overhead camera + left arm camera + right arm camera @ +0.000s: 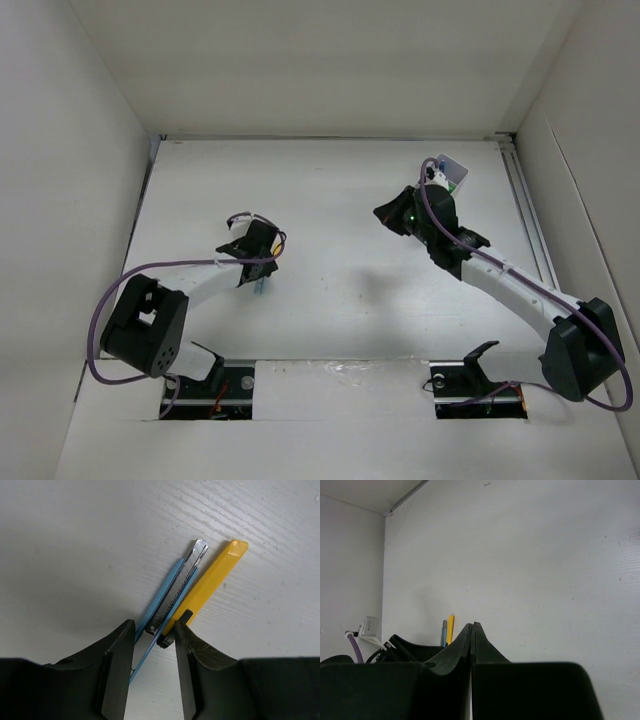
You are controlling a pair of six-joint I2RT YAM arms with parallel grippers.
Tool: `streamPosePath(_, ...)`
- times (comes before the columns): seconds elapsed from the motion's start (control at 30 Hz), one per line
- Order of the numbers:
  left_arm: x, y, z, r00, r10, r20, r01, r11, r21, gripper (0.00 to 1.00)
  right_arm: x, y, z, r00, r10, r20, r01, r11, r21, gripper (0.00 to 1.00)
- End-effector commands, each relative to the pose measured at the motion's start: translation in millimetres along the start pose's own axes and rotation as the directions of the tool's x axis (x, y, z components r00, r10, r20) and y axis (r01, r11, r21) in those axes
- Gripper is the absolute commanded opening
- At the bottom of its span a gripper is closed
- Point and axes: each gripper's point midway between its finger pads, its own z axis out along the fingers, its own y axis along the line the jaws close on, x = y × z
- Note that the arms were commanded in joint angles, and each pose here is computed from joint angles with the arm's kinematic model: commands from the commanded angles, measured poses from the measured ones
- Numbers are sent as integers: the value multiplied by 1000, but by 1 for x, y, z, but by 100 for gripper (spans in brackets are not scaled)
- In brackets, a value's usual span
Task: Sort the stationery into containers
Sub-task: Pick up the pen from the center of the board.
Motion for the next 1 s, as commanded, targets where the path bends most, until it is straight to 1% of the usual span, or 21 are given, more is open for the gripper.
streamPosePath(0.0,16,23,7,998,30,-49,-35,994,-104,31,-18,22,-2,998,-10,55,13,998,-60,1)
streamPosePath(0.07,16,22,7,999,20,-48,-25,994,-105,30,-20,26,-2,999,-9,54,13,997,-73,1)
streamPosePath(0.13,17,20,9,998,18,-55,-23,995,-97,29,-21,25,-2,998,-8,61,12,998,-67,4)
streamPosePath(0.23,16,18,10,998,18,-55,-23,995,-97,27,-19,28,-3,999,-10,45,13,997,-81,21)
streamPosePath(0.27,16,18,10,998,18,-55,-23,995,-97,26,-17,29,-3,999,-10,37,13,996,-88,26)
streamPosePath(0.3,16,18,10,998,18,-55,-23,995,-97,24,-19,31,-6,999,-9,43,13,995,-95,34)
streamPosePath(0.33,17,17,10,998,18,-62,-23,996,-90,21,-17,33,-6,999,-10,32,13,994,-104,36)
streamPosePath(0.37,17,17,10,998,18,-62,-23,996,-90,13,-17,33,-6,999,-10,32,13,994,-104,38)
streamPosePath(0.43,18,17,10,997,21,-70,-28,995,-98,6,-19,32,-6,999,-9,39,13,995,-98,38)
streamPosePath(0.5,15,18,10,998,14,-62,-21,994,-109,3,-19,32,-6,999,-9,39,13,995,-98,38)
streamPosePath(0.67,17,19,11,998,0,-60,-7,994,-110,3,-17,33,-6,1000,-10,29,13,994,-107,38)
streamPosePath(0.77,17,16,12,998,8,-68,-15,995,-101,10,-15,31,-4,1000,-12,23,14,995,-100,38)
streamPosePath(0.87,17,16,12,998,8,-68,-15,995,-101,19,-10,35,-5,1000,-14,-1,14,993,-121,44)
streamPosePath(0.97,20,16,13,997,10,-81,-18,995,-101,22,-11,36,-3,1000,-23,0,23,992,-121,46)
